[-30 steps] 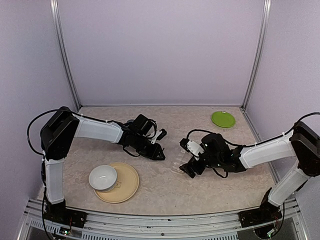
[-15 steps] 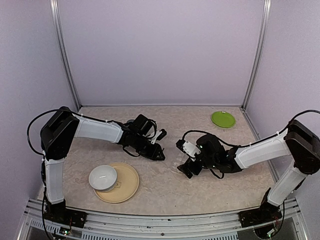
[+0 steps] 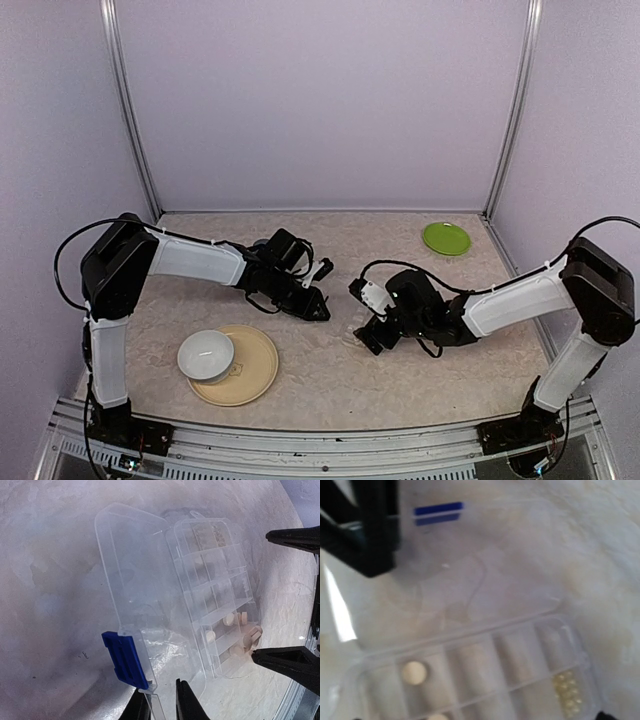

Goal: Sort the pills into containers
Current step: Adjust the pill in the compartment of the pill container.

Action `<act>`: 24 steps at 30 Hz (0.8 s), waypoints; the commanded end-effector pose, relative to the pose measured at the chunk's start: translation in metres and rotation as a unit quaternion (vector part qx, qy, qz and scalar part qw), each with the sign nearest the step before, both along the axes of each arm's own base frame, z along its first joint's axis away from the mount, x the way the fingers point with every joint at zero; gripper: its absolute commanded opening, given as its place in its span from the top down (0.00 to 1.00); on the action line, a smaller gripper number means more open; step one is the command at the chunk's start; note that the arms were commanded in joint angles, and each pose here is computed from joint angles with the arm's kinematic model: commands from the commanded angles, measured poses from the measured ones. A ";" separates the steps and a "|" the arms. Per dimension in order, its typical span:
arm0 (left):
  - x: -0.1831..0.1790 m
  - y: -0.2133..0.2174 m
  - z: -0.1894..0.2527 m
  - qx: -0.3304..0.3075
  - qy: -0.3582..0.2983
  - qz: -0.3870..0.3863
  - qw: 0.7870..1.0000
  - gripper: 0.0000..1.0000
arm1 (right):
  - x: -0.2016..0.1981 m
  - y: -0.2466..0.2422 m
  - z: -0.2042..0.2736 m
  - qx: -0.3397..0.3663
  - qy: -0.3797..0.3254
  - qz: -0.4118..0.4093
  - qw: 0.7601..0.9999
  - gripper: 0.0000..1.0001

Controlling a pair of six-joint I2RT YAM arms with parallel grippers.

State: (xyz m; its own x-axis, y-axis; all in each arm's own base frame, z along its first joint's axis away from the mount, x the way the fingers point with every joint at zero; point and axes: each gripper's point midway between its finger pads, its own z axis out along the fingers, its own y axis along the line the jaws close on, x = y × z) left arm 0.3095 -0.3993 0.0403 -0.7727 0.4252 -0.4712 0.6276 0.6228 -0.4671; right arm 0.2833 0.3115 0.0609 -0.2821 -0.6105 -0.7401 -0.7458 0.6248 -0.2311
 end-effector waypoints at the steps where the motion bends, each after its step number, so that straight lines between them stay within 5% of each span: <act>1: 0.003 -0.002 0.005 -0.005 -0.004 -0.009 1.000 0.82 | 0.009 -0.004 -0.001 -0.018 -0.011 -0.031 0.999 0.00; 24: 0.003 -0.002 0.009 -0.007 -0.006 -0.008 1.000 0.82 | 0.003 0.006 0.019 0.018 -0.015 -0.007 1.000 0.00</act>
State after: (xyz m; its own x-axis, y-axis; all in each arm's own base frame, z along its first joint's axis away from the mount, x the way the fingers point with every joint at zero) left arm 0.3096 -0.3993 0.0405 -0.7725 0.4251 -0.4717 0.6278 0.6225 -0.4672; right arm 0.2865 0.3092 0.0624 -0.2877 -0.6111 -0.7374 -0.7313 0.6373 -0.2429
